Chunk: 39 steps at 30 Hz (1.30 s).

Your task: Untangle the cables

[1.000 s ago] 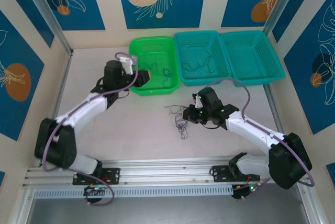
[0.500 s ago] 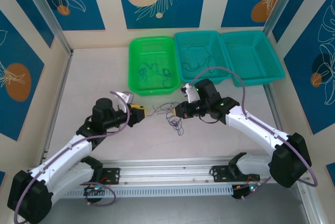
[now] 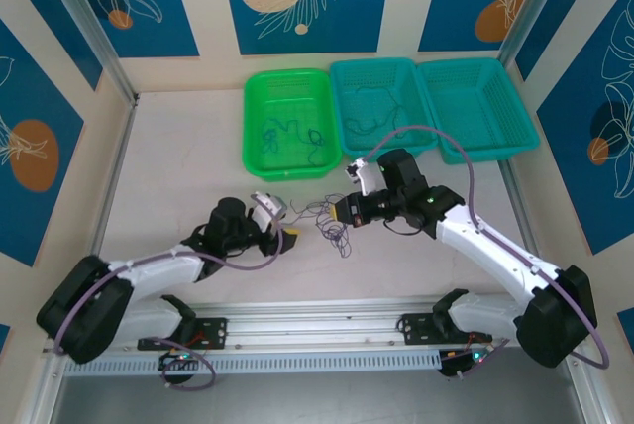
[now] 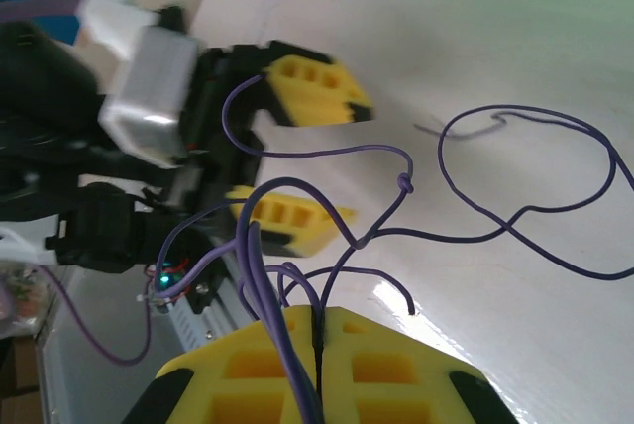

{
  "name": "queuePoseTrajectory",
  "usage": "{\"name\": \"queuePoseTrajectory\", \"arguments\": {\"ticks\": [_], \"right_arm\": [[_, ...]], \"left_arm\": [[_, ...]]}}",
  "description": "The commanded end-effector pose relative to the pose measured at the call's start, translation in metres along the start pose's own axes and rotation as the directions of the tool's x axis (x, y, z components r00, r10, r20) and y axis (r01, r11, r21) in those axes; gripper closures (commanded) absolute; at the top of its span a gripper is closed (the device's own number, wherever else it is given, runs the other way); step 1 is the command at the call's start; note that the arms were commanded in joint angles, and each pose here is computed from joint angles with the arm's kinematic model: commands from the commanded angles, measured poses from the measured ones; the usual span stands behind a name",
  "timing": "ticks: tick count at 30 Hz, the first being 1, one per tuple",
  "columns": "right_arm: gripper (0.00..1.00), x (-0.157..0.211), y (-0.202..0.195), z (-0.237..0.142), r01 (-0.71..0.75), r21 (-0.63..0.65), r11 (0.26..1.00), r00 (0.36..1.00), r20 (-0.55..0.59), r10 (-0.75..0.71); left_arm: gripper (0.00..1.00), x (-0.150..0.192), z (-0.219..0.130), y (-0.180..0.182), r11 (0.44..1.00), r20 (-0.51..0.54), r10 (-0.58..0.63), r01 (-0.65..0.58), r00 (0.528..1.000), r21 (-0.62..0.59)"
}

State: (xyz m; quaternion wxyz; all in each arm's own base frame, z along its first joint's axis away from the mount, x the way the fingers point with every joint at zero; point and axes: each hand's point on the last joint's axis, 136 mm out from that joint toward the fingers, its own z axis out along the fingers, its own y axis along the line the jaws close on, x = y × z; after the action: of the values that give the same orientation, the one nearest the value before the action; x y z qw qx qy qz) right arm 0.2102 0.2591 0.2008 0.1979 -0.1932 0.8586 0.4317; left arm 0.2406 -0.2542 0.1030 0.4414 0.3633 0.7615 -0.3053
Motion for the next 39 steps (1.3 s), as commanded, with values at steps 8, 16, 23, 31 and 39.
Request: {"name": "queuePoseTrajectory", "arguments": {"ticks": [8,16,23,31,39], "right_arm": [[1.00,-0.004,0.054,-0.029,0.067,-0.193,0.979,0.997,0.035,-0.062],[1.00,-0.012,0.062,-0.045,0.106,-0.176,0.979,0.990,0.115,-0.086],[1.00,-0.026,0.049,-0.057,0.072,-0.090,0.993,0.978,0.202,-0.052],[1.00,-0.037,0.069,-0.073,0.060,-0.214,0.975,0.968,0.250,-0.004],[1.00,-0.035,0.079,-0.080,0.056,-0.257,0.965,0.965,0.262,0.013]], "left_arm": [[0.23,-0.059,0.040,-0.003,0.984,0.191,0.145,-0.161,0.971,0.071],[0.24,-0.059,0.050,-0.047,0.951,0.222,0.093,-0.152,0.971,0.269],[0.24,-0.059,0.042,-0.076,0.931,0.254,0.057,-0.143,0.966,0.335],[0.24,-0.063,0.062,-0.057,0.969,0.260,-0.028,-0.037,0.965,0.243],[0.38,-0.085,0.074,-0.055,0.968,0.314,-0.045,-0.036,0.949,0.247]]}}
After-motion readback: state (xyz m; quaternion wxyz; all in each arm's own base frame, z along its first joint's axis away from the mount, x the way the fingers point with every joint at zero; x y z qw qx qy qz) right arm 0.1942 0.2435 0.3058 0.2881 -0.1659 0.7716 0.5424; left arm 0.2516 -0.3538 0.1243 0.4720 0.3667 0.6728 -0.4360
